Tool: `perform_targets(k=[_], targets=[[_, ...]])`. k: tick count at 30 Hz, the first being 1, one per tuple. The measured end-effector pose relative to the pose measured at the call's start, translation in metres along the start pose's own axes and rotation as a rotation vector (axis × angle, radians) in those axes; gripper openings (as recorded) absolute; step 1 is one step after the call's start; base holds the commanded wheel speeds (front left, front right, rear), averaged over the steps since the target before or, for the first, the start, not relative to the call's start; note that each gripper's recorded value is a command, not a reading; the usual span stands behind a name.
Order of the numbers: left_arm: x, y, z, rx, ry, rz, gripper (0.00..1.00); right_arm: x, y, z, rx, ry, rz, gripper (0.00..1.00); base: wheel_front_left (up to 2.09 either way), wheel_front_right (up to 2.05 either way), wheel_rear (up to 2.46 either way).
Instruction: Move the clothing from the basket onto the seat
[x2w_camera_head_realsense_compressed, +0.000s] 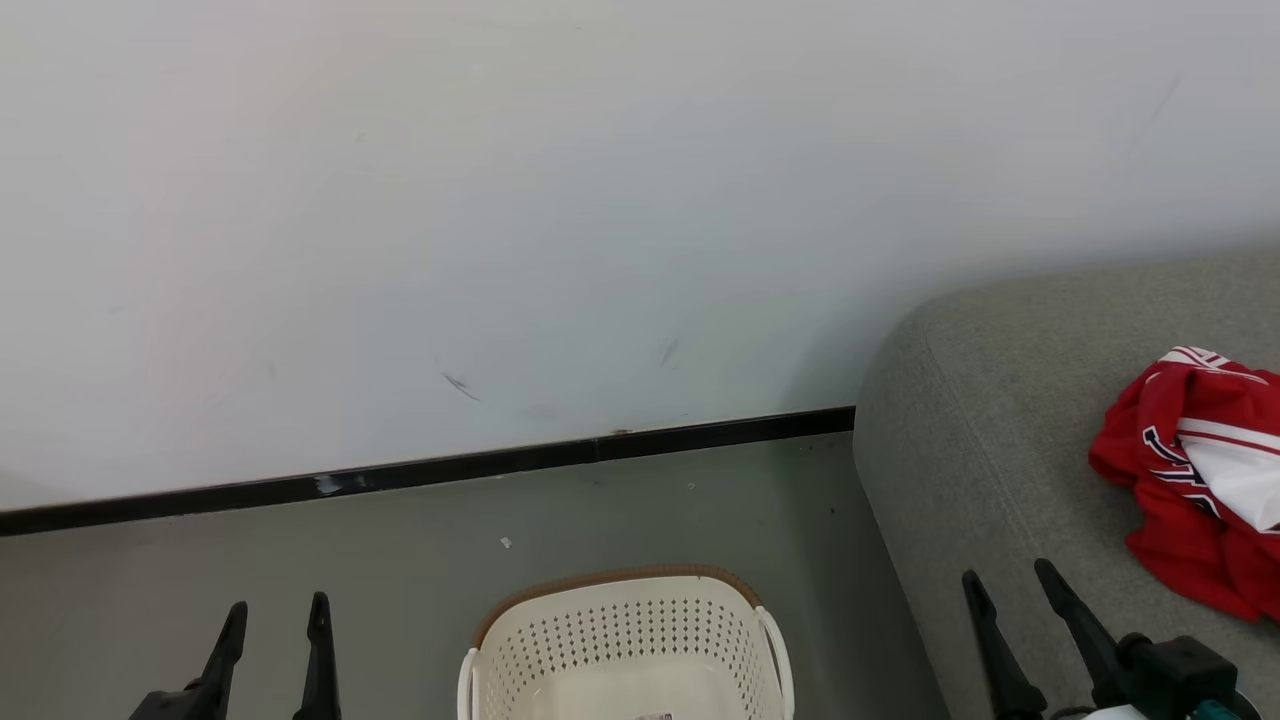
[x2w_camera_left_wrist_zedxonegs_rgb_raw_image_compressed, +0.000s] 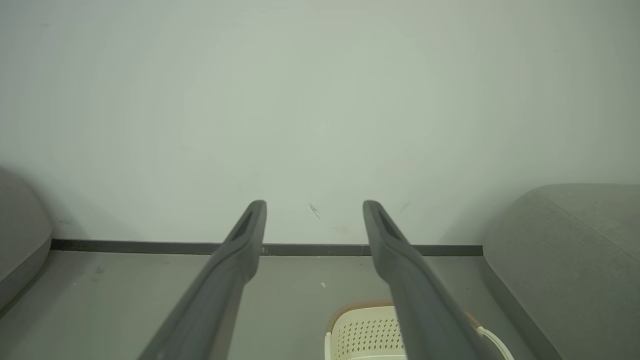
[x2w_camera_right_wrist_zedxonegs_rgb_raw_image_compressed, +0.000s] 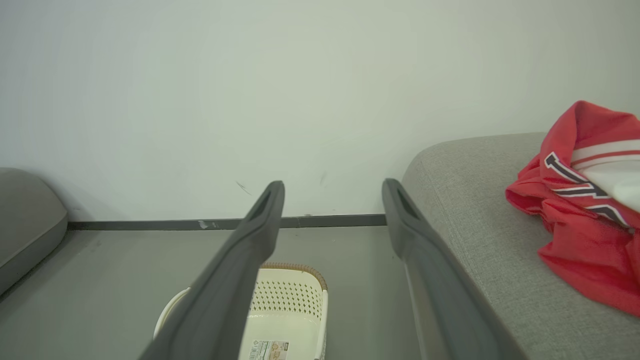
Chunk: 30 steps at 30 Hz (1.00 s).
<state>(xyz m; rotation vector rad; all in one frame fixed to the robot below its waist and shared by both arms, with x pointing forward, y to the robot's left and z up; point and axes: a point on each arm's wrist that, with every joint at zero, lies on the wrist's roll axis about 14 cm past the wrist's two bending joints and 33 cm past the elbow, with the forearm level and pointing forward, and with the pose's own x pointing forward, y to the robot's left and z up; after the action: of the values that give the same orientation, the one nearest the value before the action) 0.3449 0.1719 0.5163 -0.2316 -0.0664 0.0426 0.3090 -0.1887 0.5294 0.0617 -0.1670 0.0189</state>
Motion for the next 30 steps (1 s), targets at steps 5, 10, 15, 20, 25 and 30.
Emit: perform_targets(k=[5,10,15,20,25,30], targets=[[0.001,0.003,0.001,-0.002,-0.002,0.008,1.00,0.001,0.001,-0.001,0.007,0.004,0.003,1.00,0.00,0.00,0.00],[0.001,0.005,0.000,-0.003,-0.001,0.016,1.00,0.003,0.002,0.001,0.006,-0.001,0.008,1.00,0.00,0.00,0.00],[0.001,0.007,-0.001,-0.002,0.003,0.020,1.00,0.005,0.003,0.001,0.015,-0.003,0.009,1.00,0.00,0.00,0.00],[0.002,0.009,-0.002,0.004,0.008,0.023,1.00,0.006,0.002,-0.001,0.016,0.003,0.007,1.00,0.00,0.00,0.00],[0.003,0.011,-0.003,0.012,0.012,0.022,1.00,0.007,0.002,-0.002,0.021,0.007,0.006,1.00,0.00,0.00,0.00],[0.005,0.011,-0.004,0.014,0.016,0.021,1.00,0.009,0.001,-0.003,0.020,0.012,0.004,1.00,0.00,0.00,0.00]])
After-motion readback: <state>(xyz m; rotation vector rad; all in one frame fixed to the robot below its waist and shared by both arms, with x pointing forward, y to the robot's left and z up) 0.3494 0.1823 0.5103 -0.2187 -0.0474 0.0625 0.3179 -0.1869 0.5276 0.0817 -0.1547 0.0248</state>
